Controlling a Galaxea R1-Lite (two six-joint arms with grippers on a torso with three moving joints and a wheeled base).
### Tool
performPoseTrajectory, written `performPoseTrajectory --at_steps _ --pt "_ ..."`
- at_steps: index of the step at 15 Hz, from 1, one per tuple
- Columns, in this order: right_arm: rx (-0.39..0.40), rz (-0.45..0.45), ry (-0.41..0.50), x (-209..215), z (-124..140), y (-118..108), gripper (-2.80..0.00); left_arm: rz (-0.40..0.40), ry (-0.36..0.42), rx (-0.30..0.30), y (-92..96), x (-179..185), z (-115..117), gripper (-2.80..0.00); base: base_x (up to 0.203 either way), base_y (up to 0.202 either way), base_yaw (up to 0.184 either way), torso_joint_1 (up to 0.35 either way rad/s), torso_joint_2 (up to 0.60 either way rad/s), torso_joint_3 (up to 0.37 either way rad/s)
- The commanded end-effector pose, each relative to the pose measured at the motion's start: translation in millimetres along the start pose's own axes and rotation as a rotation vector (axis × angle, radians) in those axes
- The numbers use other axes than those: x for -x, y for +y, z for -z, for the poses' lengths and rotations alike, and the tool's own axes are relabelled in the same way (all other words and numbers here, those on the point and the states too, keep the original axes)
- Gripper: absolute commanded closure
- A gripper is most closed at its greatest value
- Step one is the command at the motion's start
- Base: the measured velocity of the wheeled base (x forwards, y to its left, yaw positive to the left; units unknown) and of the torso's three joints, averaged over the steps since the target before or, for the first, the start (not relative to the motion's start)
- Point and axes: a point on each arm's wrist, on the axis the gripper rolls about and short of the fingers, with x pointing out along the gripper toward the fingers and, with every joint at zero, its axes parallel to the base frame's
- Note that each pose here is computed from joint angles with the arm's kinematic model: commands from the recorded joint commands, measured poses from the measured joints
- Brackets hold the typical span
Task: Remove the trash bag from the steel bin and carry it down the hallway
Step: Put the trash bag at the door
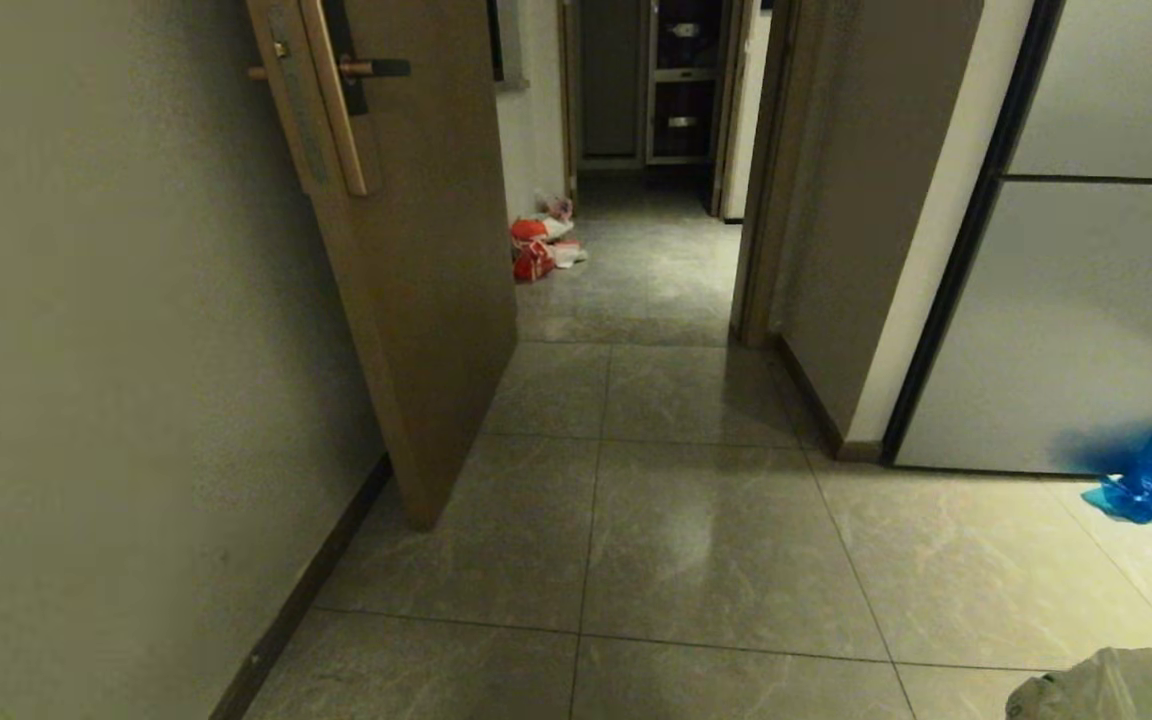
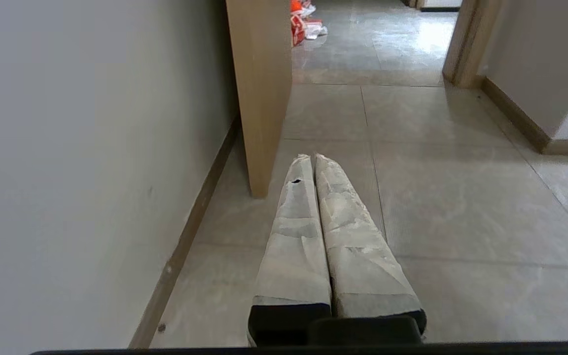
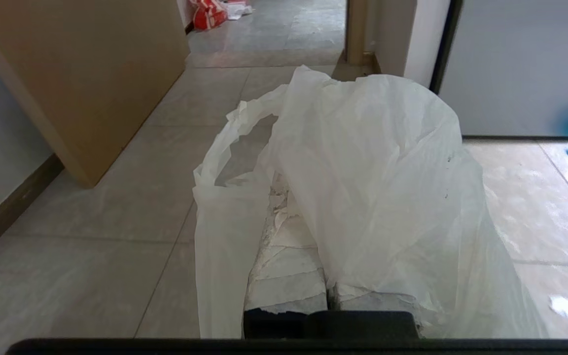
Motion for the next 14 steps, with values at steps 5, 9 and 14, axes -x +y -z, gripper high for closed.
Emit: performPoseTrajectory --at_steps 5,9,14 --pt "0.0 -0.001 0.001 -0.1 -0.1 0.0 0.0 0.0 0.003 0.0 0.0 -0.2 0.4 0.0 0.193 0.0 0.001 0.003 0.0 0.001" --pt "0.0 0.001 0.001 -0.1 -0.1 0.0 0.0 0.0 0.003 0.0 0.0 -0.2 0.4 0.0 0.193 0.0 0.002 0.002 0.0 0.003" --pt "0.0 0.001 0.001 -0.1 -0.1 0.0 0.0 0.0 0.003 0.0 0.0 -0.2 0.4 0.0 0.193 0.0 0.002 0.002 0.0 0.003"
